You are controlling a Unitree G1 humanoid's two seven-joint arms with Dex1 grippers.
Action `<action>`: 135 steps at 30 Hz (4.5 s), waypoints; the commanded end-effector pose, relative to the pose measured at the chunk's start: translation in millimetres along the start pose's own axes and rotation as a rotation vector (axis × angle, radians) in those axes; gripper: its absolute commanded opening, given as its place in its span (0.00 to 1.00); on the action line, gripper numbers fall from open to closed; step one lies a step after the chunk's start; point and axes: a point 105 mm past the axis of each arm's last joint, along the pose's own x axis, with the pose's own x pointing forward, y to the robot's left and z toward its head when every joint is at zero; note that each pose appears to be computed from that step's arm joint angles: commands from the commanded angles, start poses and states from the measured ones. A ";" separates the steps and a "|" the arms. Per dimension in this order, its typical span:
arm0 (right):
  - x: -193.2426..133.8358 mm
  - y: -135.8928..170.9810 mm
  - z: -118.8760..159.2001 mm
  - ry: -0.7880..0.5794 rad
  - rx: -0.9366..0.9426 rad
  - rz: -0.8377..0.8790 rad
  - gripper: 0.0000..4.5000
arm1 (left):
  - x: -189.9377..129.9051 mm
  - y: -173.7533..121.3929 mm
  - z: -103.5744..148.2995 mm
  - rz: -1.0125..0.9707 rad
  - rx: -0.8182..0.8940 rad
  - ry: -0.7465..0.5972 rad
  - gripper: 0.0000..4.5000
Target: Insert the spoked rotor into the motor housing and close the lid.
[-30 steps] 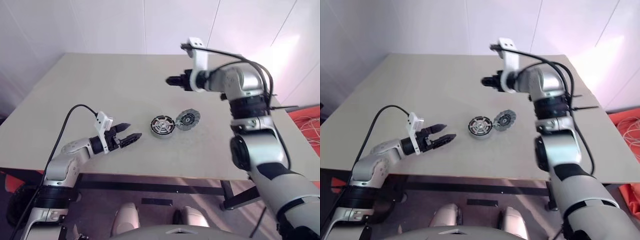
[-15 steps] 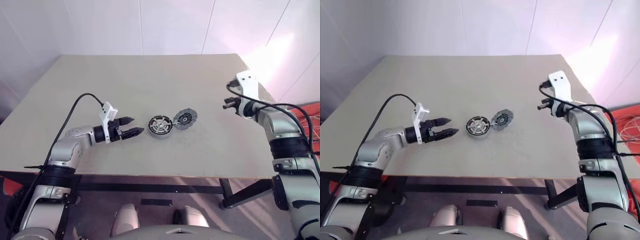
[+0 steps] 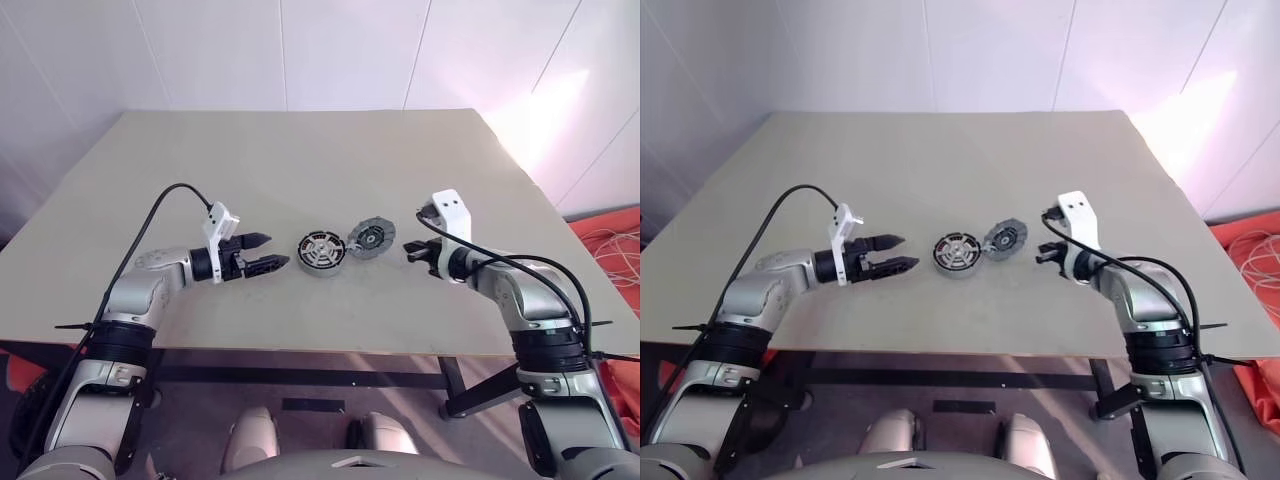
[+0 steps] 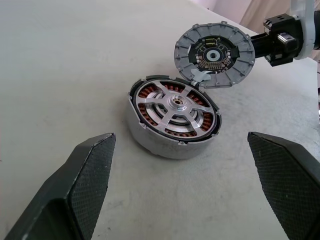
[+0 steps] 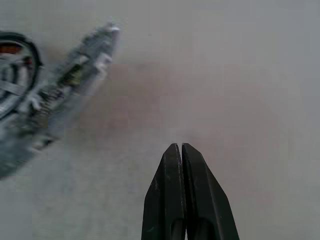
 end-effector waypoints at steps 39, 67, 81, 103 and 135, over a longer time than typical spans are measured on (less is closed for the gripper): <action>75.1 103.6 74.7 -0.166 0.096 0.166 0.01 | -21.2 5.6 23.4 0.103 0.079 -0.065 1.00; -19.1 48.6 44.8 -0.214 -0.027 0.370 0.01 | -12.4 9.3 19.7 0.082 0.068 -0.057 1.00; 14.1 92.9 43.2 -0.196 -0.010 0.537 0.01 | -24.5 12.8 18.0 0.124 0.067 -0.056 1.00; 53.5 109.6 15.1 -0.096 0.031 0.506 0.01 | -47.0 19.7 24.9 0.205 0.082 -0.062 1.00; 15.9 93.8 47.4 -0.354 -0.172 0.546 0.14 | 2.9 -21.3 9.4 -0.029 -0.006 -0.049 1.00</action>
